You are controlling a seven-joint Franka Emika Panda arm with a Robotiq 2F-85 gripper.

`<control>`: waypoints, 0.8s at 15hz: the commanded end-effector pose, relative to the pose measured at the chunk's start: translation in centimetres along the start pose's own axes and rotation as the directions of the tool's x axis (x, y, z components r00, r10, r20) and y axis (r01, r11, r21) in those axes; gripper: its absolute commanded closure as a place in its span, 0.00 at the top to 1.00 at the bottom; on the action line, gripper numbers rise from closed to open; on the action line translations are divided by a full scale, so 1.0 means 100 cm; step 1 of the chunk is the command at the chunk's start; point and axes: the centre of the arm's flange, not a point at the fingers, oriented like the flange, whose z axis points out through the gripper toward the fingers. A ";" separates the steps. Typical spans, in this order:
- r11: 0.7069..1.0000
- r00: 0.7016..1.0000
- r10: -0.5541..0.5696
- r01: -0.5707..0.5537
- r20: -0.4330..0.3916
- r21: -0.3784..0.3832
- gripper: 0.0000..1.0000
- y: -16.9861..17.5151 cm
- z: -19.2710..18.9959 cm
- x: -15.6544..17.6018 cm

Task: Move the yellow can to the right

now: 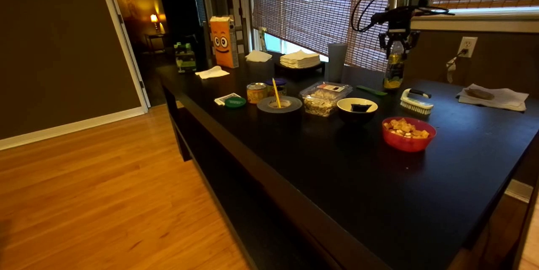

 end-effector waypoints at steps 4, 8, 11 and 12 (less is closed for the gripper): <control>0.964 0.963 0.261 -0.257 -0.071 0.063 0.38 0.065 -0.005 0.008; 0.939 0.940 0.337 -0.331 -0.057 0.090 0.38 0.076 0.007 0.020; 0.930 0.930 0.362 -0.356 -0.057 0.094 0.66 0.080 0.012 0.024; 0.928 0.929 0.365 -0.358 -0.061 0.099 0.89 0.081 0.012 0.025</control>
